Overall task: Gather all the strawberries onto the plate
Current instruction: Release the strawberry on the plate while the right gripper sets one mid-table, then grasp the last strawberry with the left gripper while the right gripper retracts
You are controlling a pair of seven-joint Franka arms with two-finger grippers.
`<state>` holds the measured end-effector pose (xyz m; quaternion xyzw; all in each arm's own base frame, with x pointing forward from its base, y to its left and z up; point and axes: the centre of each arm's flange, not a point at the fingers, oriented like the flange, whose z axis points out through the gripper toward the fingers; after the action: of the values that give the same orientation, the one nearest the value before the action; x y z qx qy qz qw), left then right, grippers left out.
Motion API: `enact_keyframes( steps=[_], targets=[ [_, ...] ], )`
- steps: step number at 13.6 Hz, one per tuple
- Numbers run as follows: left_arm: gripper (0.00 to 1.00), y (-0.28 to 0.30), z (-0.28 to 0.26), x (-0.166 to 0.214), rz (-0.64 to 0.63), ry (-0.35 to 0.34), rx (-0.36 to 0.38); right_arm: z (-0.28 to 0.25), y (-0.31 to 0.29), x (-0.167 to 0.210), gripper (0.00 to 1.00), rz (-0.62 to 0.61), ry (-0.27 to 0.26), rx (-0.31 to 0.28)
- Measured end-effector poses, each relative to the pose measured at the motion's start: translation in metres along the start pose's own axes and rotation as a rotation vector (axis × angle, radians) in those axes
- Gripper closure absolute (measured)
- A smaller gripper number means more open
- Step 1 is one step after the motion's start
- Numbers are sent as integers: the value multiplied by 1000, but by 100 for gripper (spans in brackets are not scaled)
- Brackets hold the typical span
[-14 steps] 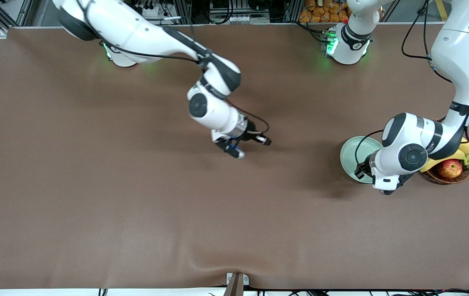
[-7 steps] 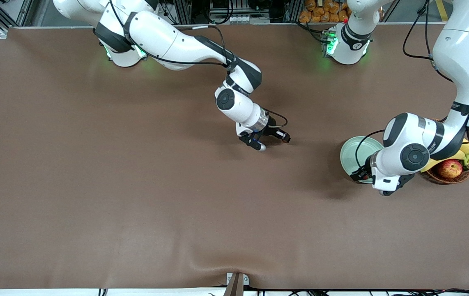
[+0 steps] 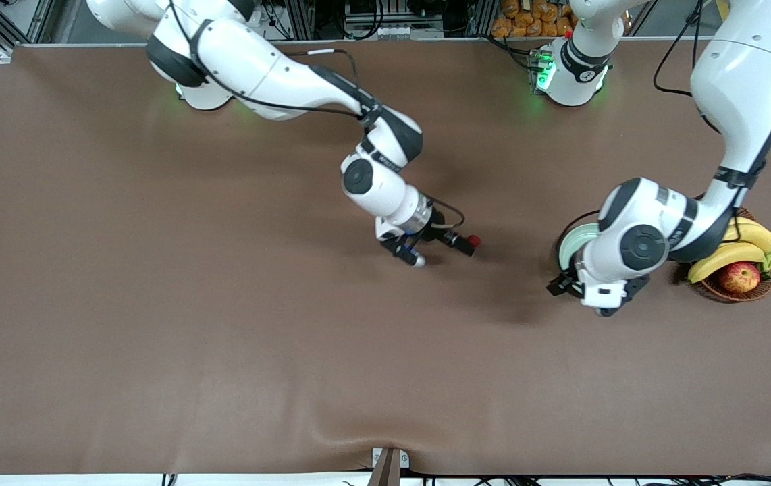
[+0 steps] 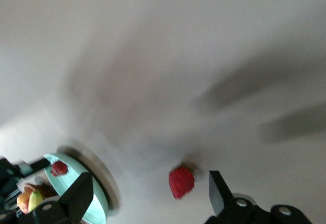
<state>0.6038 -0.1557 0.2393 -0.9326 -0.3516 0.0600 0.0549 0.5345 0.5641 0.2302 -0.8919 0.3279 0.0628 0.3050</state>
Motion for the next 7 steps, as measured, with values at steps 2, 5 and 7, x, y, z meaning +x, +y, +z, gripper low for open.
enact_keyframes(
  steps=[2, 5, 7],
  targets=[
    [0, 28, -2, -44, -44, 13, 2, -39, -14, 33, 0, 2, 9, -61],
    [0, 61, -4, -102, -81, 28, -1, -95, -28, 64, 0, -17, 9, -143],
    [0, 72, 0, -125, -74, 27, 2, -152, -38, 93, 0, -87, 3, -194]
  ],
)
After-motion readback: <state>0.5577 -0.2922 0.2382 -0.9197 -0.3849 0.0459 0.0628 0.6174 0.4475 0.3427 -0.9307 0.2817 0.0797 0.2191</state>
